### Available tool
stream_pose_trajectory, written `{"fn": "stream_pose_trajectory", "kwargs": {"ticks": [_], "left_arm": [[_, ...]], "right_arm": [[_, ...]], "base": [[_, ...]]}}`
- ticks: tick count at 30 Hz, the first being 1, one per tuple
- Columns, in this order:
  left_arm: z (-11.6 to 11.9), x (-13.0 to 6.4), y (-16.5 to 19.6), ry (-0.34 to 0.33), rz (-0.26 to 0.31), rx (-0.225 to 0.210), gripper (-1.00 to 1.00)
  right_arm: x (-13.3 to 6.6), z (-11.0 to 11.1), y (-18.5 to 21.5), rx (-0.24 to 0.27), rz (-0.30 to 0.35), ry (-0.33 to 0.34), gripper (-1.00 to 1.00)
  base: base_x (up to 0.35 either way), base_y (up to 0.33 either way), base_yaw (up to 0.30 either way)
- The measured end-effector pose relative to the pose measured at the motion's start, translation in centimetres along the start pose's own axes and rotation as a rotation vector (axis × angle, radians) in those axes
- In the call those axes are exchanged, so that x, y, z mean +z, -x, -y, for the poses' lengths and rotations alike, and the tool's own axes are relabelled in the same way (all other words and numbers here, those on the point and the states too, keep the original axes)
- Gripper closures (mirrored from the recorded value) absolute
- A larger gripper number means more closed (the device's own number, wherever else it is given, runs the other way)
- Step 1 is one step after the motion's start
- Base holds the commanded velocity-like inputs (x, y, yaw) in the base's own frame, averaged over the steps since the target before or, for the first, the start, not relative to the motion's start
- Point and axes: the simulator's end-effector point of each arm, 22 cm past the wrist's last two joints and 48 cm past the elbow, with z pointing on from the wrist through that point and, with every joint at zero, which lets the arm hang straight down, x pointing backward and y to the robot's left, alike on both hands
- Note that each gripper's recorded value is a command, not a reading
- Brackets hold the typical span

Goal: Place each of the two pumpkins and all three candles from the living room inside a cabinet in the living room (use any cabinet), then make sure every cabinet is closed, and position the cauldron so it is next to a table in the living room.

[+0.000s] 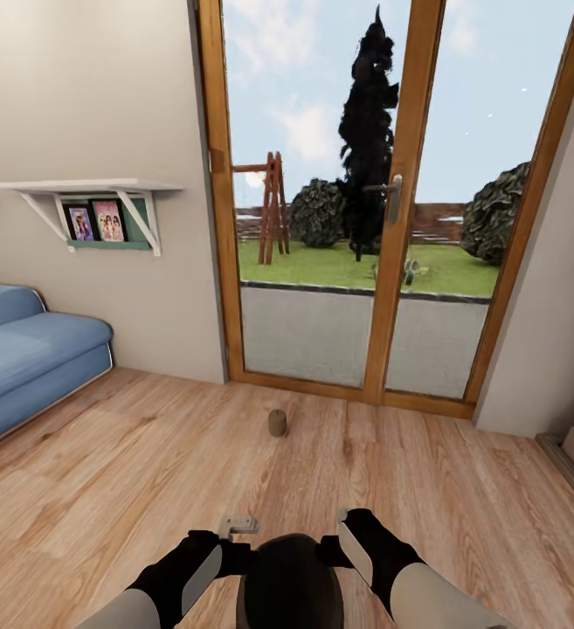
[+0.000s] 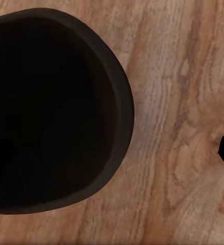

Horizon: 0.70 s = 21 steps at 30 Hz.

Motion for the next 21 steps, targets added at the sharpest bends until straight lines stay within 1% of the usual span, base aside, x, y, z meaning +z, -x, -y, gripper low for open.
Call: {"fn": "stream_pose_trajectory", "kwargs": {"ticks": [21], "left_arm": [[-0.5,3.4,-2.5,-0.004,0.022,-0.002,-1.0]], "right_arm": [[3.9,0.1,-2.7,0.001,0.003,0.002,-1.0]], "base": [[0.0,0.0,0.0]]}}
